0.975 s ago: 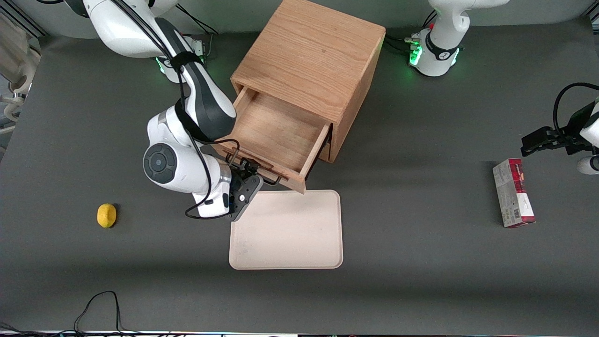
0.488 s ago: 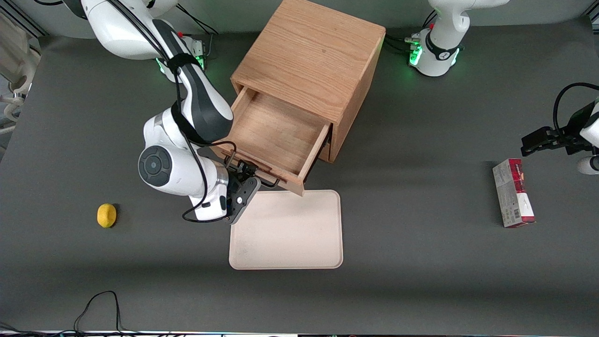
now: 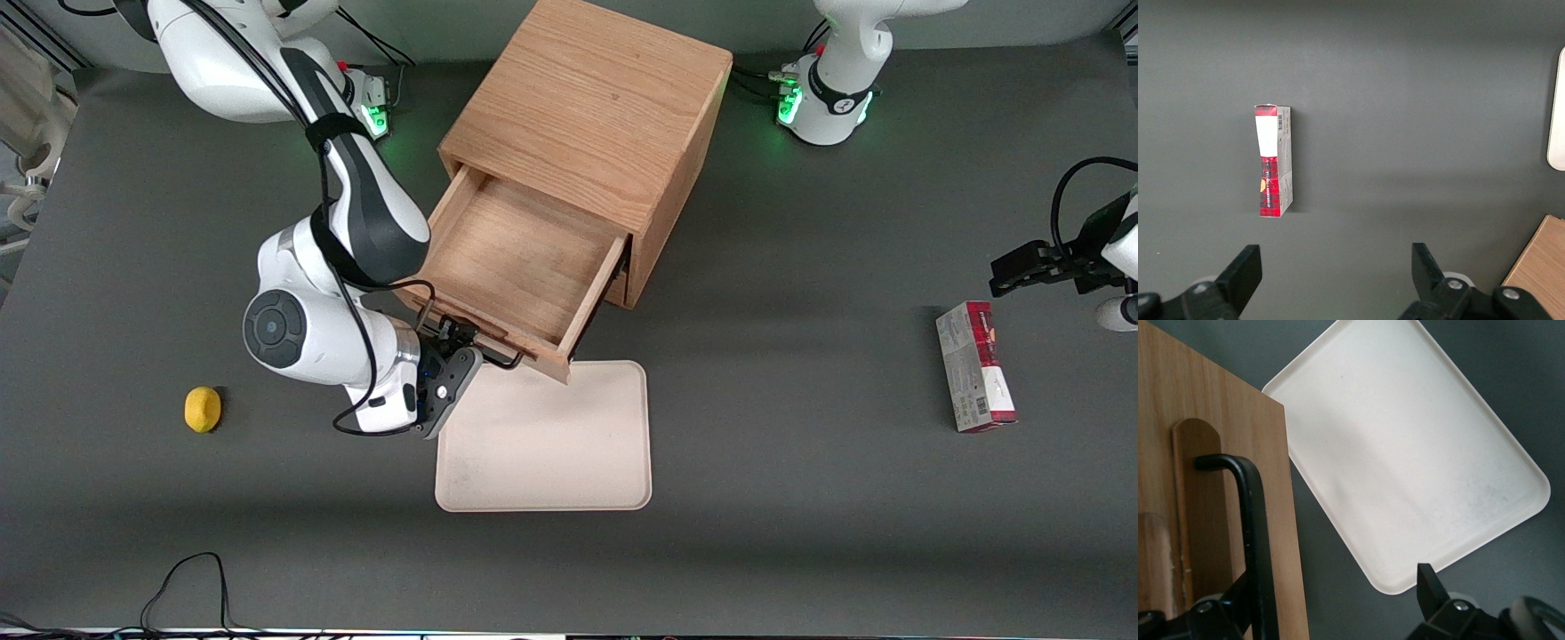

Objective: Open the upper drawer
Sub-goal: 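Keep pulling the drawer further out toward the cream tray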

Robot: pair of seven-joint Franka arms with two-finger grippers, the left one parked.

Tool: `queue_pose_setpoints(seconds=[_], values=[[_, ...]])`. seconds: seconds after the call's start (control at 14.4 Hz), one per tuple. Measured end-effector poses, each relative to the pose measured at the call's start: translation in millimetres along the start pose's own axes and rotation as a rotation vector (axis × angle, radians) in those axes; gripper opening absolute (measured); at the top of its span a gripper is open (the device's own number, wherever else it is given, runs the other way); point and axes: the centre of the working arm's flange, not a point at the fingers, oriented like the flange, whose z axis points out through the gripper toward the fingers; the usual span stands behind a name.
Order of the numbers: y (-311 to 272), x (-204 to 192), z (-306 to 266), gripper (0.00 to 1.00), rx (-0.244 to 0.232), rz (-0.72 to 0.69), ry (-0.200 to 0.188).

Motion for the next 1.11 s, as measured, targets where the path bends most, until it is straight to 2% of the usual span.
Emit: queue_pose_setpoints(seconds=[0.56, 1.11], values=[[10, 2, -3, 1.00, 0.004, -0.001, -0.001], [36, -5, -12, 1.00, -0.011, 0.000, 0.021]])
